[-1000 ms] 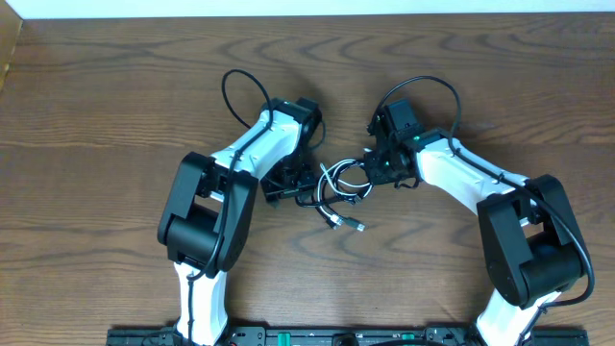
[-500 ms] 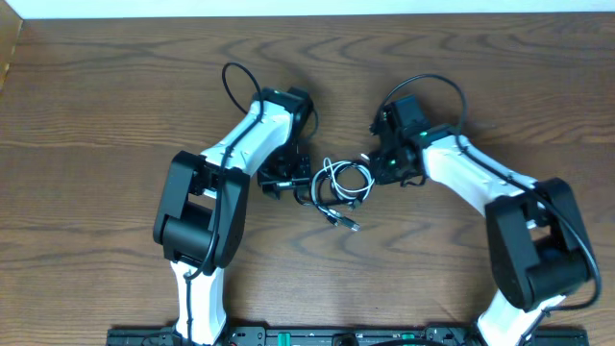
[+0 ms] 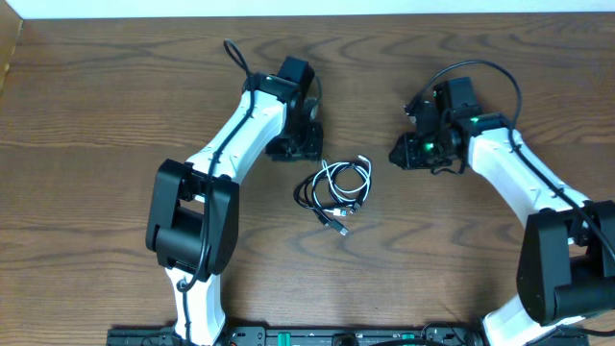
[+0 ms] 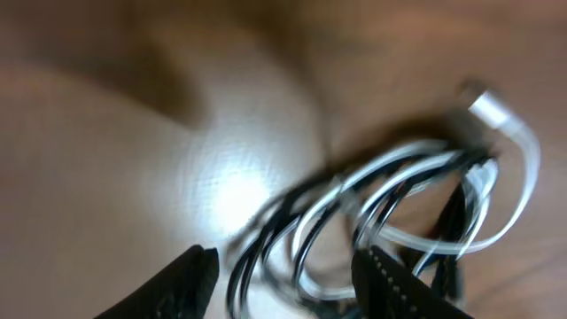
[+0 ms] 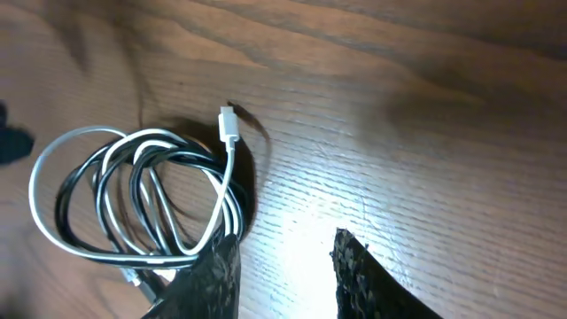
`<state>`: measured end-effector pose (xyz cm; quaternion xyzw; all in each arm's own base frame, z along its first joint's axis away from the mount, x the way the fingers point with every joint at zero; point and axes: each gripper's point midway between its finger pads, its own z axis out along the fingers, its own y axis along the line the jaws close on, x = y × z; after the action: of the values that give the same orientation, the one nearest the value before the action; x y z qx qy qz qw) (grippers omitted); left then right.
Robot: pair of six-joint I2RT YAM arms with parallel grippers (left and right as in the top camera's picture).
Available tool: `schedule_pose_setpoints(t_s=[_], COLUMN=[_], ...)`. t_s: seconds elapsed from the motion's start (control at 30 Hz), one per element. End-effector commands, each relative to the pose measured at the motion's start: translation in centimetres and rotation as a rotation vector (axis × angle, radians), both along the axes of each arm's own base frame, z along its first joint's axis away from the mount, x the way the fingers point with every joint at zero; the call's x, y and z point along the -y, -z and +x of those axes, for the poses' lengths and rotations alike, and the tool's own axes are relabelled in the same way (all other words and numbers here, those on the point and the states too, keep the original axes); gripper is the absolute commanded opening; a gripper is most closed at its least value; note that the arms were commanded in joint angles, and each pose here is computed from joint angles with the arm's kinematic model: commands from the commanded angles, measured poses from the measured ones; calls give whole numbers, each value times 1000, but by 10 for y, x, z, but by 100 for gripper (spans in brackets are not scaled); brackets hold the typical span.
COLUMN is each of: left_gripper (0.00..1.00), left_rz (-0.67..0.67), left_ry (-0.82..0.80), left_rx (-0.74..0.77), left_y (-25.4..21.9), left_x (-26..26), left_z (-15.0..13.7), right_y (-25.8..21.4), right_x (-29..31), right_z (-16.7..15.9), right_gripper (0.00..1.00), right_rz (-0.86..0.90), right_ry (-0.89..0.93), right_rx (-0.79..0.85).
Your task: Untangle cables
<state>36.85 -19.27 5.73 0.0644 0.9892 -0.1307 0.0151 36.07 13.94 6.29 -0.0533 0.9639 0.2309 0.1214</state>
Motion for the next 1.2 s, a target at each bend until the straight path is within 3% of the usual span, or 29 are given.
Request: schedule_pose_setpoints(t_s=[0.0, 0.17, 0.33, 0.63, 0.67, 0.73, 0.77, 1.0, 1.17], left_gripper=[54, 54, 54, 54, 52, 19, 8, 8, 8], left_rz=[-40, -19, 119, 125, 124, 122, 119, 71, -33], left_ry=[62, 137, 174, 177, 176, 176, 176, 156, 172], left_rx=[62, 63, 63, 49, 51, 54, 60, 136, 195], left_y=[-12, -5, 16, 42, 43, 43, 43, 29, 0], left_x=[21, 41, 32, 26, 26, 26, 27, 36, 43], left_z=[4, -13, -29, -40, -40, -39, -38, -13, 5], right_y=[-3, 0, 2, 9, 9, 9, 9, 7, 5], right_x=[-5, -5, -6, -11, -13, -18, -20, -35, -44], right_z=[-4, -11, -13, -16, -17, -19, -20, -22, -26], right_gripper=[30, 29, 29, 29, 30, 29, 29, 28, 42], right_rz=[50, 45, 43, 55, 55, 54, 55, 78, 104], right_ry=[-12, -15, -19, 6, -1, -14, -20, -22, -45], right_rx=[-23, -56, -57, -81, -81, -81, -81, -84, -91])
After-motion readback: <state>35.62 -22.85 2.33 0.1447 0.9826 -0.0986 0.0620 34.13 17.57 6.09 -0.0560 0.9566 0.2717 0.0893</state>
